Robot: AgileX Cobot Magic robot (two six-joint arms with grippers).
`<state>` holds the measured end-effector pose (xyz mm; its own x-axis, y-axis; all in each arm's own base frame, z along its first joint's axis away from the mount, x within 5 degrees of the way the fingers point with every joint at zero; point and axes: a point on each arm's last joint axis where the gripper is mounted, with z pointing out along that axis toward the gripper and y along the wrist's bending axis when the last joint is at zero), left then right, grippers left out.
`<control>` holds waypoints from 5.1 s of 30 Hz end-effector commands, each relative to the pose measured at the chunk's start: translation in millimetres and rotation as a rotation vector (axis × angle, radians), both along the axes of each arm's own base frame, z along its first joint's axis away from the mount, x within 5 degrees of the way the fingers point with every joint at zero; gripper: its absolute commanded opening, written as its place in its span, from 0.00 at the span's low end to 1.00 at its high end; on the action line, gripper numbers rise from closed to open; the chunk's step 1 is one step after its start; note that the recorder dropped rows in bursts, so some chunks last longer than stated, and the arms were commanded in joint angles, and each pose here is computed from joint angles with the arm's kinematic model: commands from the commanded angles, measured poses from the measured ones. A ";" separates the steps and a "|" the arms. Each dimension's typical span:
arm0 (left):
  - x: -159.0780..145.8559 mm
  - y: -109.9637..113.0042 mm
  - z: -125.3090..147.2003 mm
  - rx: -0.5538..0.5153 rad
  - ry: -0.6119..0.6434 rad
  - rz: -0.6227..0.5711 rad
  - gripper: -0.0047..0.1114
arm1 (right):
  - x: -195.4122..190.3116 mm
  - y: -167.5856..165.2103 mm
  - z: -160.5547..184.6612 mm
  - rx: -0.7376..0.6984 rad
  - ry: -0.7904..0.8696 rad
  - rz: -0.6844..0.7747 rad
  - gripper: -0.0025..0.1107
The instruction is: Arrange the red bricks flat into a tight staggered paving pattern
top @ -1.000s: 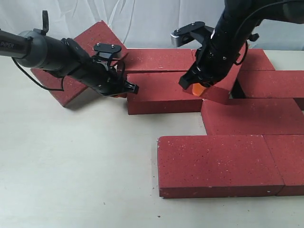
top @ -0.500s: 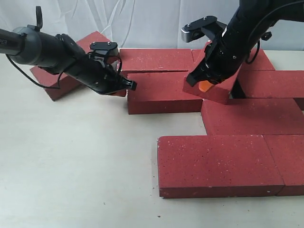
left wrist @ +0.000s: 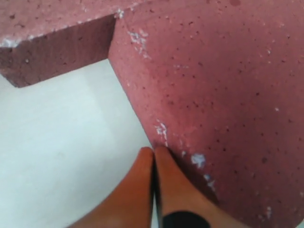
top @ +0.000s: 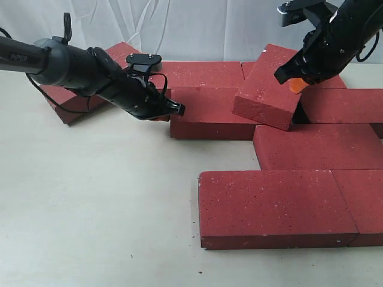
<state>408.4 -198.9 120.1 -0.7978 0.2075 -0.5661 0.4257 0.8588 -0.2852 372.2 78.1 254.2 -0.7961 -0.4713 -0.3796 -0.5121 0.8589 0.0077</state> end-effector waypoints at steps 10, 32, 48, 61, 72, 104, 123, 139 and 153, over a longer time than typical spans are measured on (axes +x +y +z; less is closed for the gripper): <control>7.1 -17.1 -18.8 -0.028 0.037 -0.006 0.04 | 0.9 -4.0 3.7 0.018 -0.022 -0.022 0.01; 5.3 -51.4 -30.8 -0.035 0.018 -0.053 0.04 | 0.8 -2.8 3.9 0.034 -0.019 -0.027 0.01; 1.4 -67.2 -26.3 -0.050 0.003 -0.078 0.04 | 0.8 -1.7 4.2 0.049 -0.019 -0.032 0.01; 1.2 -70.7 -20.8 -0.027 0.012 -0.137 0.04 | 0.6 -1.4 4.2 0.053 -0.016 -0.033 0.01; 16.7 -30.2 -22.7 0.039 0.084 -0.057 0.04 | 1.2 -0.9 4.5 0.060 -0.022 -0.037 0.01; 97.9 260.2 95.3 0.132 -0.182 0.451 0.04 | -47.0 154.3 -26.4 0.339 0.079 0.333 0.01; 156.3 180.7 18.3 -0.042 -0.116 0.320 0.04 | -61.0 168.1 -28.4 0.294 0.094 0.424 0.01; 115.0 166.1 55.5 -0.028 0.144 -0.039 0.04 | -64.0 167.3 -29.2 0.284 0.121 0.452 0.01; 122.5 164.4 122.1 -0.068 -0.162 0.105 0.04 | -63.9 167.1 -29.3 0.281 0.118 0.453 0.01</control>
